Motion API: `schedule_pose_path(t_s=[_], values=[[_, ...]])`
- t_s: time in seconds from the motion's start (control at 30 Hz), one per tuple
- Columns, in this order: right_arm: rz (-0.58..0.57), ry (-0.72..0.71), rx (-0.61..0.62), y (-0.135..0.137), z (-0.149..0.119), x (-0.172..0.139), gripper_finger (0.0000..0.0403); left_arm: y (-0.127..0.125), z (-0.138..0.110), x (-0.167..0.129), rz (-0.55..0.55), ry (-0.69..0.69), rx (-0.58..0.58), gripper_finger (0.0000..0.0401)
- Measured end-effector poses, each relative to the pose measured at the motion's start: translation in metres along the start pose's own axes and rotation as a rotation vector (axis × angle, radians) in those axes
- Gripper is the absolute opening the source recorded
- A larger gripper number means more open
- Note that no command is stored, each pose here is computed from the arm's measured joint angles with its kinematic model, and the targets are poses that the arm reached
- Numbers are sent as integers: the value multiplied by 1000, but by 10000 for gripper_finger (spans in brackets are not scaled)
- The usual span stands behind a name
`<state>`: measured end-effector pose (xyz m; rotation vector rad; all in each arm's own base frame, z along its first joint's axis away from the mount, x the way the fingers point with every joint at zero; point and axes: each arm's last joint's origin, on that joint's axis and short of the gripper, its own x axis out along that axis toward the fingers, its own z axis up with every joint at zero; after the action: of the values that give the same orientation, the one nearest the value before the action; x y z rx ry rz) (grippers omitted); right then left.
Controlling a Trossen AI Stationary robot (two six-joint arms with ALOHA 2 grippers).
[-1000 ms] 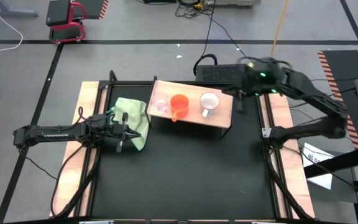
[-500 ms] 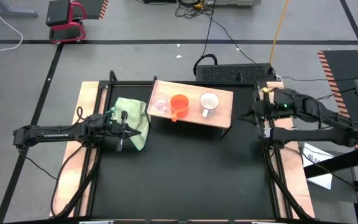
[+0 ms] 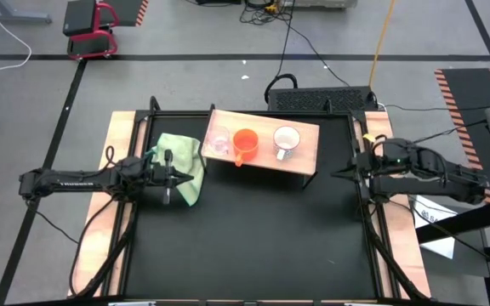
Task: Stack small to large cups/mugs on shelf
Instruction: Return to Home Position
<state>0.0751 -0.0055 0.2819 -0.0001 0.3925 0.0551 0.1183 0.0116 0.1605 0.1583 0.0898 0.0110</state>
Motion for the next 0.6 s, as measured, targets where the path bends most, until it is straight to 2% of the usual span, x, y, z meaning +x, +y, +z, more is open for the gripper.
schedule_pose_path(t_s=[0.3,0.5,0.6], values=[[99,-126,-12,6,-21,13,0,-10,1,0,7,5,29,1],[142,-195,65,7,-38,36,0,-14,2,0,-1,3,35,0],[185,-231,49,10,-47,46,0,-16,2,0,-12,0,37,0]])
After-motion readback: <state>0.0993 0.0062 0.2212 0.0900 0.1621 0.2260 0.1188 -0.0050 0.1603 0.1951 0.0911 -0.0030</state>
